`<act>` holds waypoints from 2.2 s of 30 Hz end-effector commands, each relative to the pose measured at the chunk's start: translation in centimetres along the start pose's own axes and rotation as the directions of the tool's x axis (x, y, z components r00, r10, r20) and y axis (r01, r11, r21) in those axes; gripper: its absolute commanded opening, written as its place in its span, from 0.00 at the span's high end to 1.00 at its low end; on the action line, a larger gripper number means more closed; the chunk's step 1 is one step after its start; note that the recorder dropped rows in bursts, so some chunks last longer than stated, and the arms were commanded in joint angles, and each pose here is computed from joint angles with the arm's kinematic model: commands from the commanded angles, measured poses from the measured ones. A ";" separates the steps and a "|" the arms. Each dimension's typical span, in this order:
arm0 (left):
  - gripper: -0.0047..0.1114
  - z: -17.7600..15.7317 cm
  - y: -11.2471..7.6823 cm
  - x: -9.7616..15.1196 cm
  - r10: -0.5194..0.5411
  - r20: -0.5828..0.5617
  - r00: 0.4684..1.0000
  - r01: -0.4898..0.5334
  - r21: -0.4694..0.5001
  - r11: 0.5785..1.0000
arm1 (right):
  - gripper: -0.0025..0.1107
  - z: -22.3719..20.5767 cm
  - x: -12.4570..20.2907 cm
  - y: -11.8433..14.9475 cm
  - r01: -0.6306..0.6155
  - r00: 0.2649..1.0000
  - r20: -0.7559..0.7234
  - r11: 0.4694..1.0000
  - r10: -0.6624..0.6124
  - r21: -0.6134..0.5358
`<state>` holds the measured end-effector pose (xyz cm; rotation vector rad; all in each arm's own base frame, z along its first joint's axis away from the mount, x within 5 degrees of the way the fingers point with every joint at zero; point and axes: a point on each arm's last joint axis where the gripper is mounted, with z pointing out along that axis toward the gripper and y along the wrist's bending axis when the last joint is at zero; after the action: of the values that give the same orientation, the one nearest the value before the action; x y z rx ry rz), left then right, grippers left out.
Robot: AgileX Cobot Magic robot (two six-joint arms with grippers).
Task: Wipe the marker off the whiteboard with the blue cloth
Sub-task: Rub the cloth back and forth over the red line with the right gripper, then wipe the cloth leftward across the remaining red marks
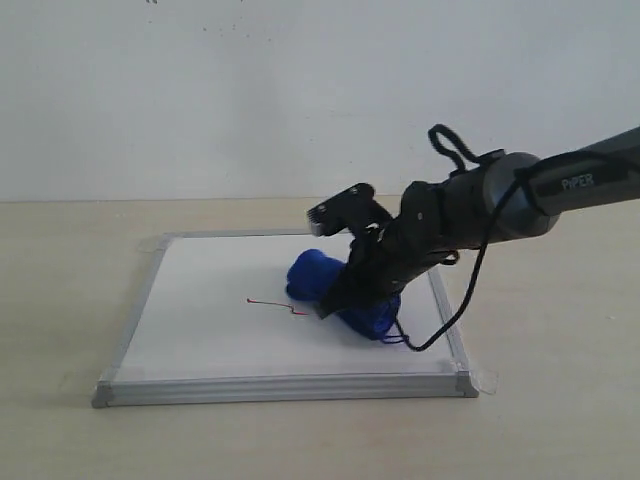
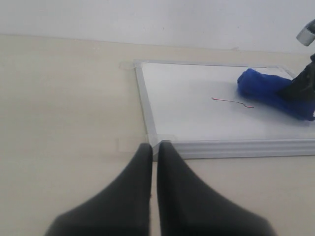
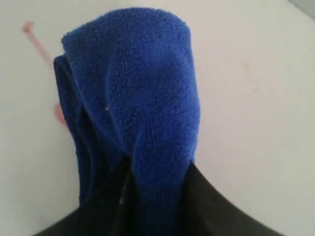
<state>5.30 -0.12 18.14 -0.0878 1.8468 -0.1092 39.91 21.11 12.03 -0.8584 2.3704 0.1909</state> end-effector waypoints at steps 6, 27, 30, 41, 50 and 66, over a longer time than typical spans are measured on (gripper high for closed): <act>0.93 0.0 0.0 0.0 -0.003 0.006 1.000 0.003 -0.004 1.000 | 0.98 0.3 1.5 -1.3 -0.059 0.994 -0.096 0.998 0.058 -0.006; 0.93 0.0 0.0 0.0 -0.003 0.006 1.000 0.003 -0.004 1.000 | 0.98 0.4 -0.5 -1.6 -0.049 0.995 -0.077 0.995 0.056 0.088; 0.93 0.0 0.0 0.0 -0.003 0.006 1.000 0.003 -0.004 1.000 | 0.98 0.3 -0.7 -2.6 -0.073 0.991 -0.108 0.992 0.084 0.108; 0.93 0.0 0.0 0.0 -0.003 0.006 1.000 0.003 -0.004 1.000 | 0.98 2.6 -2.1 7.3 0.147 0.981 -0.116 0.985 -0.157 -0.086; 0.93 0.0 0.0 0.0 -0.003 0.006 1.000 0.003 -0.004 1.000 | 0.98 1.4 -6.0 5.6 0.199 0.977 -0.076 0.980 -0.200 -0.025; 0.93 0.0 0.0 0.0 -0.003 0.006 1.000 0.003 -0.004 1.000 | 0.98 2.8 -5.6 8.0 0.225 0.966 -0.079 0.952 -0.245 -0.208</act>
<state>5.30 -0.12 18.14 -0.0878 1.8468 -0.1092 39.32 32.15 12.94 -1.2245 2.3192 0.3409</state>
